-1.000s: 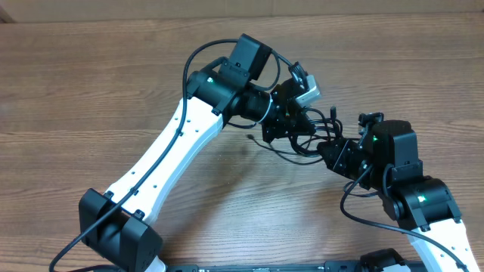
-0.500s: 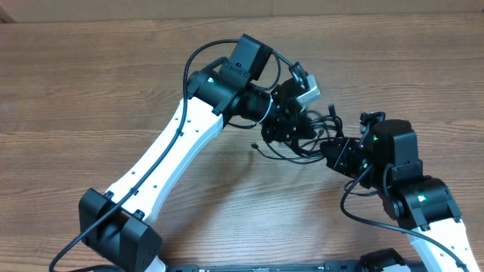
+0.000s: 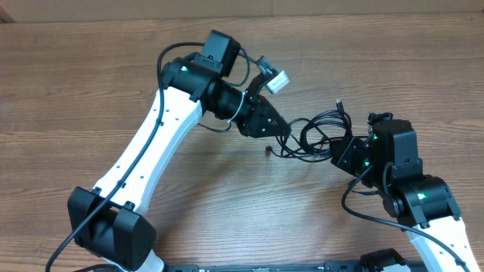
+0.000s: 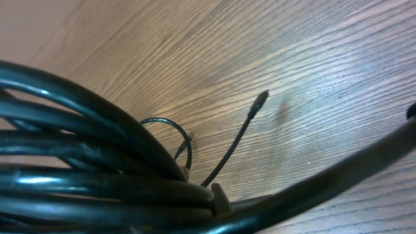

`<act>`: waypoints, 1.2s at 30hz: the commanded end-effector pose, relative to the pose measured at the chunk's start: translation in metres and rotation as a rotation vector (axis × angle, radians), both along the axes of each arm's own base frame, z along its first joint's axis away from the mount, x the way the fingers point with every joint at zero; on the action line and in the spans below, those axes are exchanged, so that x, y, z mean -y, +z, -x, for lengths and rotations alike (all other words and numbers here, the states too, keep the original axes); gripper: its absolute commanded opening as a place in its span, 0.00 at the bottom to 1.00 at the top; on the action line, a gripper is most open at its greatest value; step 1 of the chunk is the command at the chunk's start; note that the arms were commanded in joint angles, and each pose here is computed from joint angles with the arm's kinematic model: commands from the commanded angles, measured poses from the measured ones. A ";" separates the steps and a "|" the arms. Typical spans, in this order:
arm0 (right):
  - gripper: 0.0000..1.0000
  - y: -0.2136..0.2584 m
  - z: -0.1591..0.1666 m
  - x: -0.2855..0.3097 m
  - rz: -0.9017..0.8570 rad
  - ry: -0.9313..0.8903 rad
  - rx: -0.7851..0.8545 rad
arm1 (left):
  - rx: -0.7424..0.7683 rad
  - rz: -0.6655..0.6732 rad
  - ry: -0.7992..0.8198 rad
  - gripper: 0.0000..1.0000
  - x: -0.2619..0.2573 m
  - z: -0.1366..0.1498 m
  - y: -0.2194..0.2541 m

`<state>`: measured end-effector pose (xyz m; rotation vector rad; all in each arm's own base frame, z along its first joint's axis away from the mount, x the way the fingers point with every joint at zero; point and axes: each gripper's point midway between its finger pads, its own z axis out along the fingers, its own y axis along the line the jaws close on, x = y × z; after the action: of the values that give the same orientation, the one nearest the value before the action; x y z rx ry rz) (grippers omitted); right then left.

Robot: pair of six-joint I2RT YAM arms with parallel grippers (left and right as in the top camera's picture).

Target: Untangle cables

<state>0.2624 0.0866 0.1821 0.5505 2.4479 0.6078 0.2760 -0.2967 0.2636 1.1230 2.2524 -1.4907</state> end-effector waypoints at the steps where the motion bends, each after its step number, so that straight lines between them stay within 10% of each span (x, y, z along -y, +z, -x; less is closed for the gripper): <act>1: 0.04 0.007 -0.005 0.002 -0.002 -0.019 0.032 | 0.028 0.015 -0.023 0.17 -0.003 0.004 0.005; 11: 0.04 0.012 -0.010 0.001 -0.074 -0.091 0.028 | 0.036 -0.026 -0.026 0.14 -0.001 0.006 -0.001; 19: 0.04 0.030 -0.027 -0.002 -0.222 -0.219 0.069 | 0.024 -0.326 0.033 0.07 -0.029 0.009 -0.043; 36: 0.04 0.026 -0.023 -0.002 -0.119 -0.115 0.095 | 0.070 -0.287 0.063 0.04 -0.021 -0.005 -0.038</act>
<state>0.2886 0.0894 0.2076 0.7896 2.2573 0.7599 0.2756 -0.2704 0.2190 1.1580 2.5156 -1.1214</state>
